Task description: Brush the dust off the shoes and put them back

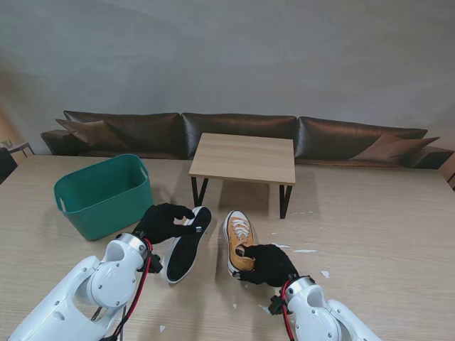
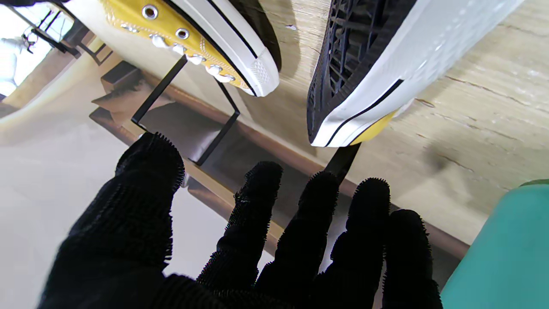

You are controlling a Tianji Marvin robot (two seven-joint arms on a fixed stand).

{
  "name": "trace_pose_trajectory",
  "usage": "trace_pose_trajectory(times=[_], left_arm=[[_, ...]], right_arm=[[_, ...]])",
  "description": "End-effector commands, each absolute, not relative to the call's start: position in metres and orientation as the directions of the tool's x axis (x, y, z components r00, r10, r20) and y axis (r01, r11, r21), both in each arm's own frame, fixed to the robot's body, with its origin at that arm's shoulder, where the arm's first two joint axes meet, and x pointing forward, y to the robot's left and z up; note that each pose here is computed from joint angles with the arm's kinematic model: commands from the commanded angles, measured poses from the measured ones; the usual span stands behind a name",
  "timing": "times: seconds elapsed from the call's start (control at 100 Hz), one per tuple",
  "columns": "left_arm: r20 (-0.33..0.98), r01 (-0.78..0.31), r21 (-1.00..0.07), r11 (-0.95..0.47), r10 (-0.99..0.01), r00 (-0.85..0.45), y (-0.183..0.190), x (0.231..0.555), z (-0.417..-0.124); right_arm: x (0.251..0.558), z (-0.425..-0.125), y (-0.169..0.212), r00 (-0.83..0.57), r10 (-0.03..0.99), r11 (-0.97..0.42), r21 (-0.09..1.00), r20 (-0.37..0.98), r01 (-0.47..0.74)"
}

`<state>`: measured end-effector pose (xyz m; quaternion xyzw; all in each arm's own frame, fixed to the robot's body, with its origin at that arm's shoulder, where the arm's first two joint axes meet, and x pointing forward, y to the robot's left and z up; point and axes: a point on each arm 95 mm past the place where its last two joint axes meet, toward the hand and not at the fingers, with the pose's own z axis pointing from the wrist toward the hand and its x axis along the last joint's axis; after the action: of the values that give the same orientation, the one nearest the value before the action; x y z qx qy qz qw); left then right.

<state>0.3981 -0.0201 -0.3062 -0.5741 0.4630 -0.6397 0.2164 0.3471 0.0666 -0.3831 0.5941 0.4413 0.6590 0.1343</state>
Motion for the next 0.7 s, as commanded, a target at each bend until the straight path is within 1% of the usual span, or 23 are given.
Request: trace_pose_trajectory(times=[0.0,0.19,0.26,0.38,0.69], left_arm=[[0.528,-0.269,-0.844,-0.463,-0.805,-0.272,-0.023,0.399,-0.304],[0.485,-0.275,-0.871,-0.407,-0.804,-0.344,-0.029,0.4,-0.299],[0.473,-0.282,-0.877,-0.389,-0.799,-0.371,-0.031,0.401,-0.298],[0.46,-0.3,-0.884,-0.36,-0.786,-0.413,-0.035,0.401,-0.298],[0.469,-0.358,-0.877,-0.32,-0.729,-0.498,-0.048,0.405,-0.302]], right_arm=[[0.343,-0.377,0.071,-0.252,0.685,-0.589,0.723,0.684,0.361],[0.348,-0.354,0.068,-0.179,0.602,-0.689,0.62,0.778,0.377],[0.345,-0.335,0.065,-0.154,0.566,-0.726,0.578,0.81,0.373],[0.349,-0.317,0.063,-0.118,0.516,-0.773,0.52,0.849,0.364],[0.36,-0.28,0.06,-0.094,0.427,-0.838,0.433,0.899,0.331]])
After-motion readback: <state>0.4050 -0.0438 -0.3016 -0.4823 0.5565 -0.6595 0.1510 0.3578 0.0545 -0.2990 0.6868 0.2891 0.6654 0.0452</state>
